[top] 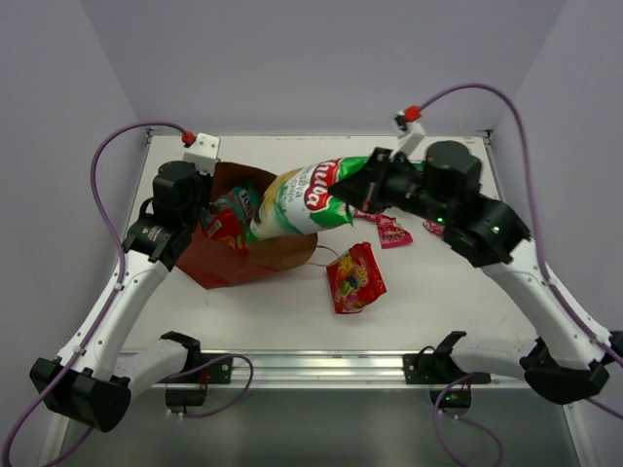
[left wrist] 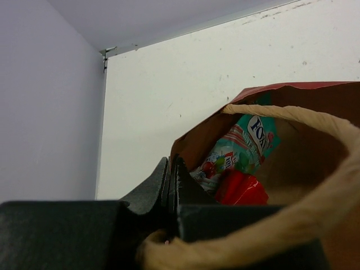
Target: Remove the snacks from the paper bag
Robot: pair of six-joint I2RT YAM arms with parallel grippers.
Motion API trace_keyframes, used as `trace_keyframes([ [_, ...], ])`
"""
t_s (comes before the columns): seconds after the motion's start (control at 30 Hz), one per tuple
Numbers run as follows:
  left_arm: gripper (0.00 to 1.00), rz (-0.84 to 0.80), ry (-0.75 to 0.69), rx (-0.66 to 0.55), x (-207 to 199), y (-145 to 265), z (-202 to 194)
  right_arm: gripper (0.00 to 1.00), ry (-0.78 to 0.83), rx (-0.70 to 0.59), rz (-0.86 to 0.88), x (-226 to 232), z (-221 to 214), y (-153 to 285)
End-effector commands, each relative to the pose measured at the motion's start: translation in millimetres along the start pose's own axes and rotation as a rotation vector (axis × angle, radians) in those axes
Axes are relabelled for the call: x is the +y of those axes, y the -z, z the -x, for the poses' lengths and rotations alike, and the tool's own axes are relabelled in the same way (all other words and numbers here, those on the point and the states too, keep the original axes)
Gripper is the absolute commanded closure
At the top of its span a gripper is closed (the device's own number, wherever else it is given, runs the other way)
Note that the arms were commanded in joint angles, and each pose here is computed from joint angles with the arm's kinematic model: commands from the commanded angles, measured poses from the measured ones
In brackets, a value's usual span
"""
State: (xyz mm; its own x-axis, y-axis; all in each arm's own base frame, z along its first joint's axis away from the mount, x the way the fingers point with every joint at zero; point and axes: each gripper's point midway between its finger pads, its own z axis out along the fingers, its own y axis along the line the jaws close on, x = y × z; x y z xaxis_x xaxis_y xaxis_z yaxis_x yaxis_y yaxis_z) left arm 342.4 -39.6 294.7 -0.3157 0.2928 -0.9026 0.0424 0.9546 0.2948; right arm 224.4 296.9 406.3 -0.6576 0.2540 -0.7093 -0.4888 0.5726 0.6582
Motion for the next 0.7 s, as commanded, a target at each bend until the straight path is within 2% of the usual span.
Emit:
trace_keyframes([
  [0.0,1.00,0.070,0.040,-0.065,16.1,5.6,18.3,1.00,0.091,-0.117,0.057,13.1,37.8,57.1],
  [0.2,1.00,0.059,0.047,-0.063,13.4,3.8,19.3,1.00,0.162,-0.388,-0.133,-18.1,96.4,116.0],
  [0.27,1.00,0.048,0.050,-0.065,11.8,4.4,20.0,1.00,0.179,-0.504,-0.274,-43.1,122.3,128.4],
  [0.33,1.00,0.044,0.052,-0.069,11.7,6.1,20.8,1.00,0.173,-0.593,-0.440,-82.3,145.1,131.7],
  [0.43,1.00,0.025,0.059,-0.079,9.5,8.7,23.6,1.00,0.139,-0.713,-0.581,-131.3,180.2,131.2],
  [0.5,1.00,0.000,0.071,-0.081,5.3,10.3,24.1,1.00,0.115,-0.746,-0.638,-169.2,195.2,112.2],
  [0.67,1.00,-0.049,0.086,-0.082,-3.0,12.3,24.5,1.00,-0.033,-0.883,-0.751,-254.0,234.1,97.7],
])
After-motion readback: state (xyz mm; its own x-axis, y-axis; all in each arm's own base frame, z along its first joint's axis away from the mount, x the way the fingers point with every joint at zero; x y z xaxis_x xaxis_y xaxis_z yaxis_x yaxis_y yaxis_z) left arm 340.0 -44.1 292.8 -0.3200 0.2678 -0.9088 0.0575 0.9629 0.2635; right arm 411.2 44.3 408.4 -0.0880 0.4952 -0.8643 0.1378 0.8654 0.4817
